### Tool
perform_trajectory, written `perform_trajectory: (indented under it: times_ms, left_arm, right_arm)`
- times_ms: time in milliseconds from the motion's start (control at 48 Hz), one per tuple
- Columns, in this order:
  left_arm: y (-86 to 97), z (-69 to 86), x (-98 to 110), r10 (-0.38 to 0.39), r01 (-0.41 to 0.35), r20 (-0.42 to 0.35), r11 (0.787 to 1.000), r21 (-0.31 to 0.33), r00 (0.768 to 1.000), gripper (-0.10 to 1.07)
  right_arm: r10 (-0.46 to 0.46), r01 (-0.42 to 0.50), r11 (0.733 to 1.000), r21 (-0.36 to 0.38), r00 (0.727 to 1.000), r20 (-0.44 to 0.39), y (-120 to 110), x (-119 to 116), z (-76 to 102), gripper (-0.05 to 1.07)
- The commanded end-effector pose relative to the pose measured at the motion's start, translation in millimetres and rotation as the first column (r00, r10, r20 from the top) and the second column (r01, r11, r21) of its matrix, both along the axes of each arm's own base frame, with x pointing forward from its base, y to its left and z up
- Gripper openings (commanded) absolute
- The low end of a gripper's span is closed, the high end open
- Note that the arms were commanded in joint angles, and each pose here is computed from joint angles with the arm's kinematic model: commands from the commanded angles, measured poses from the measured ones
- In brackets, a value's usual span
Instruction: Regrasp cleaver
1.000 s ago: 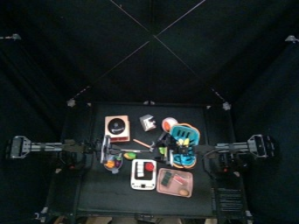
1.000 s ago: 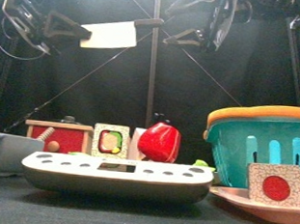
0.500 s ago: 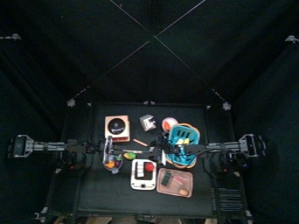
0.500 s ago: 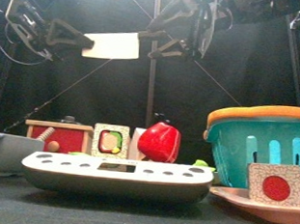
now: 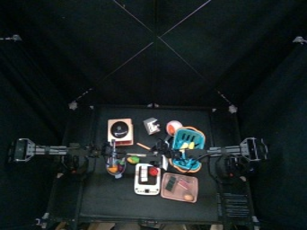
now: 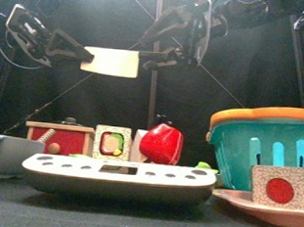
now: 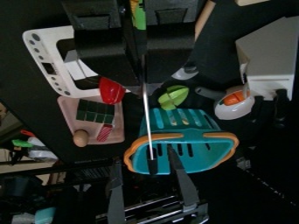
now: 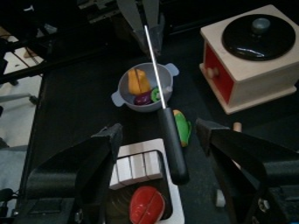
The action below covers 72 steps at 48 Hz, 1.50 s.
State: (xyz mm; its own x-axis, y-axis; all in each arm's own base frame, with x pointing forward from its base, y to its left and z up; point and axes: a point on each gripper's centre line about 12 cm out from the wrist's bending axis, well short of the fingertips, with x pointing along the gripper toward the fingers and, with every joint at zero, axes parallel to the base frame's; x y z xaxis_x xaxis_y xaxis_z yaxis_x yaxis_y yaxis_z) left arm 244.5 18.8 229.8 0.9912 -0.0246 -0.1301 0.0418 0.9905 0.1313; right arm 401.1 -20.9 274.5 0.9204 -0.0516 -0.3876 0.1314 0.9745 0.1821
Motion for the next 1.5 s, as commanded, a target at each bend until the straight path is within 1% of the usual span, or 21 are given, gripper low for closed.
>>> perform_trajectory:
  times_ms: [0,146,479,625,854,1000,1104,1208,1354,1479]
  left_arm:
    - [0.7,11.0,5,0.0,0.0,0.029,1.0,0.001,1.0,0.35]
    - [0.7,11.0,5,0.0,0.0,0.029,1.0,0.001,1.0,0.35]
    - [0.8,10.7,5,0.001,-0.001,0.026,1.0,0.002,1.0,0.35]
    - [0.8,10.1,5,0.001,-0.001,0.025,1.0,0.002,1.0,0.35]
    - [0.8,10.1,5,0.001,-0.001,0.025,1.0,0.002,1.0,0.35]
    - [-0.2,9.0,5,-0.003,0.003,0.022,1.0,0.003,1.0,0.35]
    - [-5.1,6.2,4,-0.027,0.026,0.012,1.0,0.015,1.0,0.35]
    - [-13.7,3.6,3,-0.076,0.076,0.0,0.996,0.054,0.997,0.35]
    - [-24.0,-7.6,-2,-0.132,0.135,-0.036,0.987,0.089,0.991,0.35]
    - [-28.7,-15.6,-7,-0.152,0.157,-0.058,0.984,0.089,0.987,0.35]
  right_arm:
    - [-0.005,0.005,1.0,-0.004,0.999,0.036,-2,1,16.2,0.98]
    - [-0.009,0.009,1.0,-0.006,1.0,0.016,-2,1,13.2,0.97]
    - [-0.013,0.013,1.0,-0.001,1.0,0.026,-3,2,16.8,0.96]
    - [-0.015,0.015,1.0,0.005,1.0,0.028,-3,3,17.4,0.86]
    - [-0.021,0.02,1.0,0.018,1.0,0.021,-3,4,14.7,0.63]
    - [-0.021,0.02,1.0,0.018,1.0,0.016,-3,3,12.9,0.54]
    - [-0.014,0.014,1.0,0.006,1.0,0.003,-2,2,7.6,0.48]
    - [-0.007,0.006,1.0,-0.01,1.0,-0.018,-2,3,-0.8,0.45]
    - [0.011,-0.013,0.999,-0.034,0.998,-0.059,1,9,-16.1,0.44]
    - [0.012,-0.016,0.999,-0.045,0.996,-0.091,0,13,-26.1,0.44]
